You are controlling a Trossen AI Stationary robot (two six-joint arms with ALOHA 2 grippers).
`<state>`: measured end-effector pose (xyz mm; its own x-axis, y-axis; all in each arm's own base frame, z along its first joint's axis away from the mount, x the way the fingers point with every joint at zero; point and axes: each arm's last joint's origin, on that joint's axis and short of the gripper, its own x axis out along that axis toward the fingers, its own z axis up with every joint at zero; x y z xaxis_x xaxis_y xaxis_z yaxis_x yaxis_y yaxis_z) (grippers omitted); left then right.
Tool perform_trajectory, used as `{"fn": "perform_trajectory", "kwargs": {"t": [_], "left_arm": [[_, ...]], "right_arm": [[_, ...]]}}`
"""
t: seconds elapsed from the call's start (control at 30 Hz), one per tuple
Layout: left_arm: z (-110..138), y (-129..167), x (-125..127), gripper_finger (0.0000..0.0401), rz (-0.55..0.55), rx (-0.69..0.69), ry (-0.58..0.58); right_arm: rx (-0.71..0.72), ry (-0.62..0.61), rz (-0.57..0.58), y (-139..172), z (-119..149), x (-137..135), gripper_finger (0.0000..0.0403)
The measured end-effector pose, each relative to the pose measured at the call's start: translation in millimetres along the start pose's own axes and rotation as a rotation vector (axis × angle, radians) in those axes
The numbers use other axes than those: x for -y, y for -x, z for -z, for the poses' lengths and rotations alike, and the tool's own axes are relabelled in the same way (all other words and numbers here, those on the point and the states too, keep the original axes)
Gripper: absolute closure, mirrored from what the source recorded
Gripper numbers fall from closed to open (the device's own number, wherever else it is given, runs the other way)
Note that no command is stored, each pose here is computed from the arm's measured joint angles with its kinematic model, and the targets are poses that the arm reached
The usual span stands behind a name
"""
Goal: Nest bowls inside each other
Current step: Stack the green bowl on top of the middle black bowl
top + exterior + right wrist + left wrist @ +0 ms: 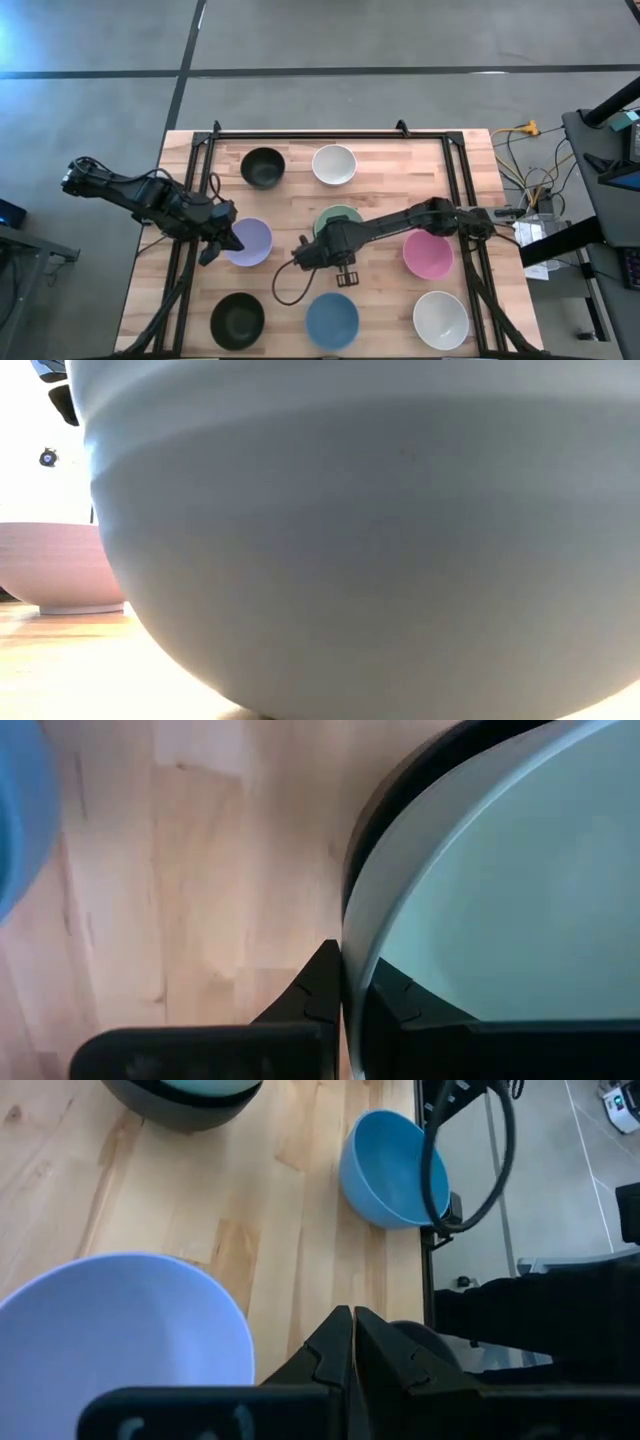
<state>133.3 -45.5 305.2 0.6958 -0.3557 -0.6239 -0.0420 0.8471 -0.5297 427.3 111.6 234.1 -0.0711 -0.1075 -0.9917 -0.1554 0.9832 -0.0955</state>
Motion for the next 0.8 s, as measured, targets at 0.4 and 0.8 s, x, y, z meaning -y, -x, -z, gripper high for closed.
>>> {"fn": "perform_trajectory", "kwargs": {"t": [0.4, 0.8], "left_arm": [[-0.1, -1.0, 0.0, 0.0401, -0.002, -0.004, -0.016], [0.2, -0.8, -0.2, 0.0401, -0.001, -0.003, -0.016]], "right_arm": [[0.024, -0.002, -0.018, -7.3, -4.0, -1.5, 0.0394], [0.079, -0.062, -0.085, -5.3, -9.8, -0.7, 0.0352]]}}
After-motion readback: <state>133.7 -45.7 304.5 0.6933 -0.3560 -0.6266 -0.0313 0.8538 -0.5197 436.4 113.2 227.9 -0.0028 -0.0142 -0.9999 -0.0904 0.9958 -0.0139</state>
